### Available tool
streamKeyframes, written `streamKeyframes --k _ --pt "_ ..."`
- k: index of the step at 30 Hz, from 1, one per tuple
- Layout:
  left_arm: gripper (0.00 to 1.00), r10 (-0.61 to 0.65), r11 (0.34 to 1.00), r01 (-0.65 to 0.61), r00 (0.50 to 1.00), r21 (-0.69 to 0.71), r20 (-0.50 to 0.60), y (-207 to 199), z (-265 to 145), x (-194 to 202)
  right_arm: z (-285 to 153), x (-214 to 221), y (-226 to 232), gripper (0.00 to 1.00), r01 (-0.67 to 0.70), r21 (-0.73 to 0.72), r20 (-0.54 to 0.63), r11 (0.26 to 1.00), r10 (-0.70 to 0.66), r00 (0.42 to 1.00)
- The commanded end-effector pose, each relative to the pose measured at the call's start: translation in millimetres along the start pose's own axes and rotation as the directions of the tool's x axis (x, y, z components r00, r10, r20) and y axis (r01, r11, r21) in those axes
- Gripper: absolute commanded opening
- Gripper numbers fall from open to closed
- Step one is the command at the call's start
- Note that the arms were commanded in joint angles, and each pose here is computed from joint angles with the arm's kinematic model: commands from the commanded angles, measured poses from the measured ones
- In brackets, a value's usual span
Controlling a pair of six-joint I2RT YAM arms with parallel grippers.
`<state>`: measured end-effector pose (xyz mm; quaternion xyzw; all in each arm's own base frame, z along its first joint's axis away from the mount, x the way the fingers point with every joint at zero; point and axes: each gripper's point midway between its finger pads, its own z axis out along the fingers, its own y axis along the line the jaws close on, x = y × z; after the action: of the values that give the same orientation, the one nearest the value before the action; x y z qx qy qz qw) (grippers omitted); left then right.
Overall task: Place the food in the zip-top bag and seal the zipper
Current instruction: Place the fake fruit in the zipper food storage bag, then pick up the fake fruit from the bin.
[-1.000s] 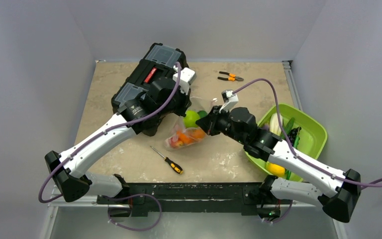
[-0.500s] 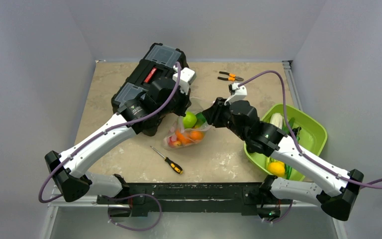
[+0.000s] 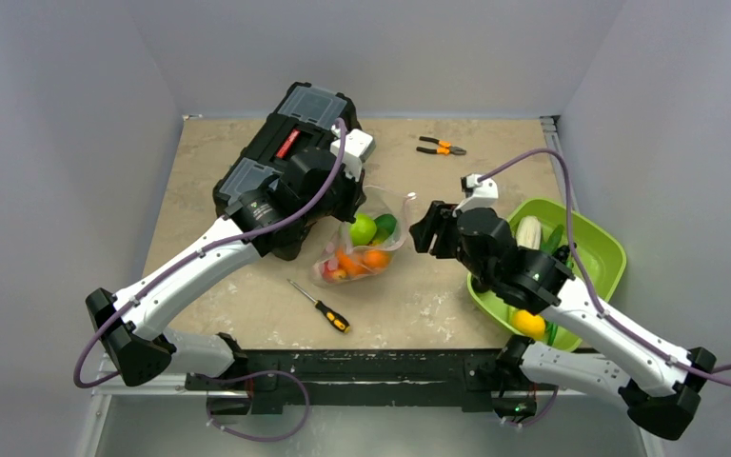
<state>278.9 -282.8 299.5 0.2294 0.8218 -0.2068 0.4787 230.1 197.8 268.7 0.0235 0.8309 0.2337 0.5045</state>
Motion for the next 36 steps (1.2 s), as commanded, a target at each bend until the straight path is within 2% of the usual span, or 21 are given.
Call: streamKeyframes --k 1,3,6,7,10,13,16,22,24,26,28,29,32,34,36 --pt "0.0 -0.017 1.0 0.016 0.996 0.022 0.084 -5 -11 -27 10 16 1 0.56 0.026 0.023 -0.069 0.999 -0.024 0.997" --pt "0.0 -0.013 1.0 0.012 0.996 0.012 0.083 -3 -10 -27 13 16 -7 0.55 0.048 0.074 -0.072 0.996 -0.042 0.996" --pt "0.0 -0.009 1.0 0.009 0.997 0.006 0.083 -2 -10 -27 1 -1 -66 0.55 0.003 0.398 0.037 0.917 -0.02 0.999" --pt "0.0 -0.009 1.0 0.009 0.996 0.008 0.084 -3 -10 -27 -4 -4 -80 0.54 -0.022 0.46 0.074 0.888 -0.014 0.997" --pt "0.0 -0.011 1.0 0.01 0.996 0.014 0.086 -3 -11 -28 -5 -4 -110 0.54 -0.005 0.536 0.085 0.844 -0.048 0.995" --pt "0.0 -0.01 1.0 0.009 0.996 0.011 0.084 -3 -10 -27 -2 -1 -161 0.53 -0.077 0.634 0.088 0.769 0.027 0.996" --pt "0.0 -0.01 1.0 0.009 0.997 0.021 0.081 -5 -9 -27 0 10 -210 0.51 -0.187 0.669 0.123 0.72 0.141 0.982" --pt "0.0 -0.008 1.0 0.006 0.997 0.017 0.075 -5 -8 -26 1 14 -262 0.51 -0.351 0.72 0.22 0.598 0.284 0.933" --pt "0.0 -0.009 1.0 0.007 0.997 0.028 0.076 -7 -9 -27 3 23 -289 0.53 -0.403 0.747 0.252 0.529 0.336 0.908" --pt "0.0 -0.014 0.999 0.011 0.997 0.032 0.082 -7 -12 -29 -7 32 -320 0.54 -0.448 0.796 0.305 0.407 0.369 0.878" --pt "0.0 -0.014 1.0 0.012 0.996 0.028 0.087 -6 -13 -29 -16 36 -337 0.55 -0.449 0.831 0.331 0.328 0.357 0.873" --pt "0.0 -0.012 1.0 0.01 0.996 0.023 0.086 -5 -12 -29 -20 36 -344 0.59 -0.449 0.842 0.343 0.298 0.346 0.873" --pt "0.0 -0.014 0.999 0.011 0.997 0.033 0.081 -7 -11 -28 -27 31 -361 0.66 -0.43 0.86 0.351 0.275 0.293 0.89" --pt "0.0 -0.018 0.999 0.015 0.997 0.044 0.078 -9 -10 -28 -32 29 -371 0.75 -0.429 0.869 0.365 0.247 0.266 0.892" --pt "0.0 -0.018 0.999 0.015 0.997 0.043 0.074 -9 -9 -26 -25 28 -373 0.77 -0.435 0.856 0.356 0.279 0.293 0.888"
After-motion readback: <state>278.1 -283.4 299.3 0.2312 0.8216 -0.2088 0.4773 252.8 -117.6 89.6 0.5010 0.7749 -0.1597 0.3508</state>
